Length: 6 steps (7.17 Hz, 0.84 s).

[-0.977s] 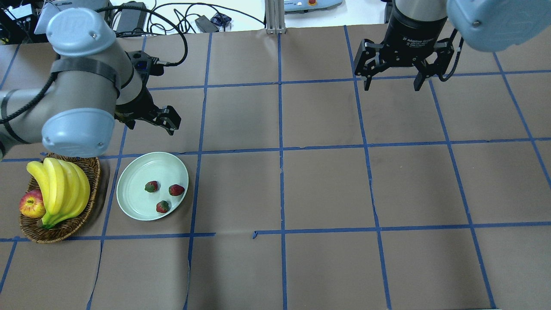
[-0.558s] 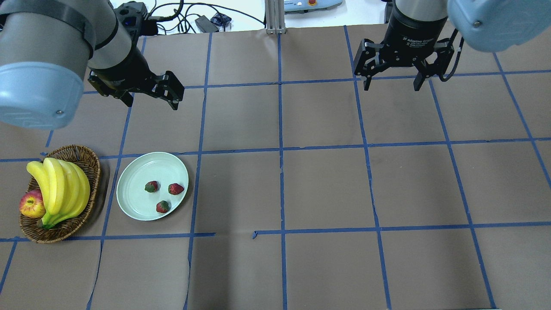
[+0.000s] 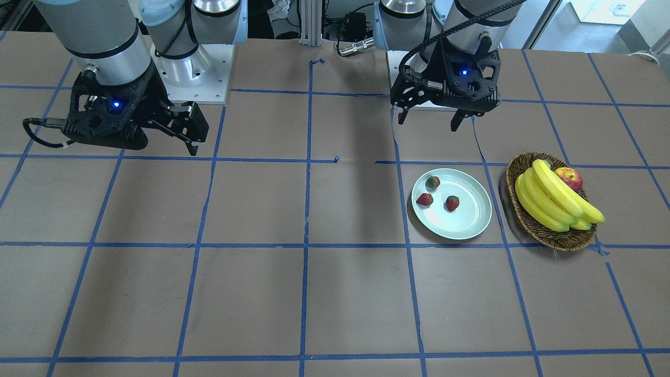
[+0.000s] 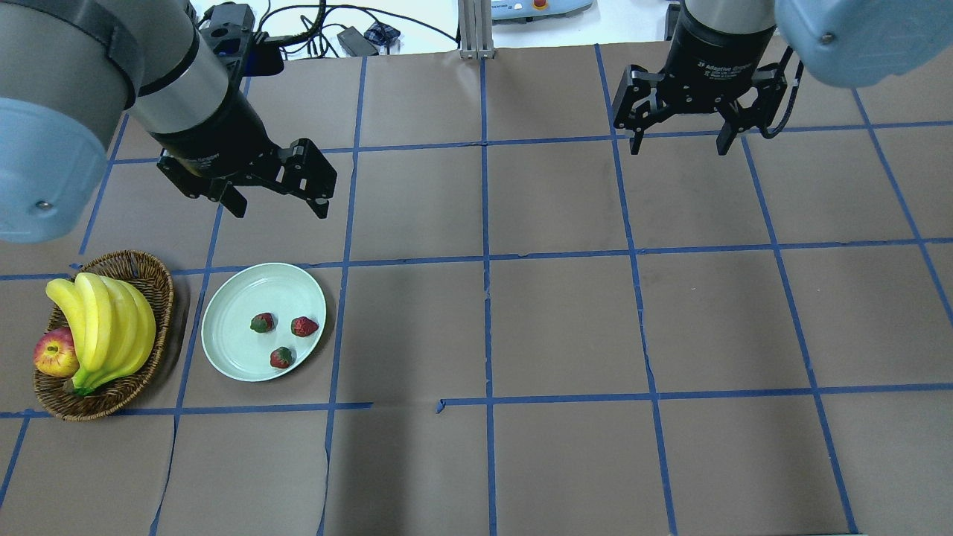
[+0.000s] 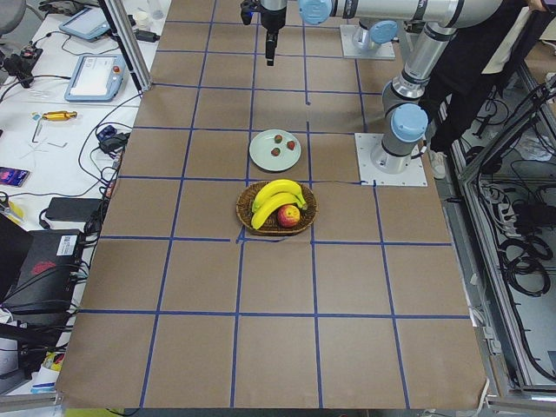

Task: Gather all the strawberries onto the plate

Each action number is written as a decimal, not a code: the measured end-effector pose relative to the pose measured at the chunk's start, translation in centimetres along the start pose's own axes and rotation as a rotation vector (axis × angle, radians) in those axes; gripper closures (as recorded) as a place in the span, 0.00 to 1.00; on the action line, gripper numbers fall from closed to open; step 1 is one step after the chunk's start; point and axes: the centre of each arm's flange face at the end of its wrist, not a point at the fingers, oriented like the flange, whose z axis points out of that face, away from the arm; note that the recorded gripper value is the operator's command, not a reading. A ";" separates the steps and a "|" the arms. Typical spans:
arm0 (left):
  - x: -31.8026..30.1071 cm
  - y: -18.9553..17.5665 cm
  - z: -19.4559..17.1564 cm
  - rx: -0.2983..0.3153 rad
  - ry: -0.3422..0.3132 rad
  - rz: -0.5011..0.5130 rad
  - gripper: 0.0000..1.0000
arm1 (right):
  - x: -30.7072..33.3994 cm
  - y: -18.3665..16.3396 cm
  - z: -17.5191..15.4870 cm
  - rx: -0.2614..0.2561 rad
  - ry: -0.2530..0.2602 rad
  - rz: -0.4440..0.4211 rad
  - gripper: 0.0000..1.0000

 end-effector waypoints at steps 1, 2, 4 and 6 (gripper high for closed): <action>0.1 0.1 0.1 0.010 0.006 0.000 0.00 | 0.0 0.0 0.0 0.000 0.001 0.000 0.00; -0.1 -0.1 0.0 0.026 0.004 -0.001 0.00 | 0.0 0.0 0.0 0.000 0.001 0.000 0.00; -0.5 -0.8 -1.9 0.005 -0.005 -0.004 0.00 | 0.0 0.0 0.1 -0.001 0.001 0.002 0.00; -0.8 -0.2 -2.6 -0.034 -0.030 -0.009 0.00 | 0.0 0.0 0.0 0.000 0.000 0.002 0.00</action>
